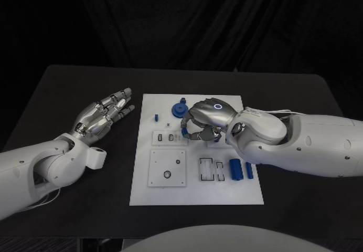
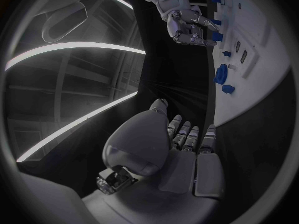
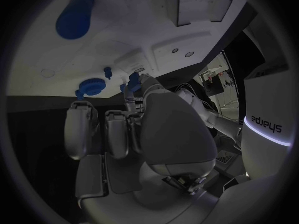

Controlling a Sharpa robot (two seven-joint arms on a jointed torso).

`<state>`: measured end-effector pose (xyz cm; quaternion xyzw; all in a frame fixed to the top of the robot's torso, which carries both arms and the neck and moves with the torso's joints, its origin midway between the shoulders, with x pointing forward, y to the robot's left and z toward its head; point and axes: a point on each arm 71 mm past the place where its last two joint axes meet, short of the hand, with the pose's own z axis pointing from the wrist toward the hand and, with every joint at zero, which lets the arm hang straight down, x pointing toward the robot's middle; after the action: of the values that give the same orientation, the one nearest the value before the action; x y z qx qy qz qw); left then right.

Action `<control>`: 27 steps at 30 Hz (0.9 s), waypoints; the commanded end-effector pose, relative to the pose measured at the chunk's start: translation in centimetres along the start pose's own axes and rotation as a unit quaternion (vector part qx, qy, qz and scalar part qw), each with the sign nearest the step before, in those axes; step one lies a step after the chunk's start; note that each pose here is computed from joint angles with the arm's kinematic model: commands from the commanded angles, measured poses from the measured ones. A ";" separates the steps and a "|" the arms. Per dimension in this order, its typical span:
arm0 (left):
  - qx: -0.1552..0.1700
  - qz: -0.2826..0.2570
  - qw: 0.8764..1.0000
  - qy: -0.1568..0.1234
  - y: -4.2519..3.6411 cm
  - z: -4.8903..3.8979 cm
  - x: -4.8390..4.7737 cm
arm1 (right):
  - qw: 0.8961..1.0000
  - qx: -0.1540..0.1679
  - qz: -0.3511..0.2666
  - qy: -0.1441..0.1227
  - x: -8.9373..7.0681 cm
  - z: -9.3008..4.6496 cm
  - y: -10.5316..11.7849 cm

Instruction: Assemble the parts on the task board

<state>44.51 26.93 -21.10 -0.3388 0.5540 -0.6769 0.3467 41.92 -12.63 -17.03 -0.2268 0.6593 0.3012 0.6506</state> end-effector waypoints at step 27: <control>0.053 -0.005 0.999 0.005 -0.80 -0.14 0.03 | 0.999 0.023 -0.031 0.024 1.0 0.8 0.5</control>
<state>44.46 27.16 -21.08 -0.3395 0.5539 -0.6763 0.3473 42.07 -11.51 -17.80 -0.2375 0.6707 0.2770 0.6458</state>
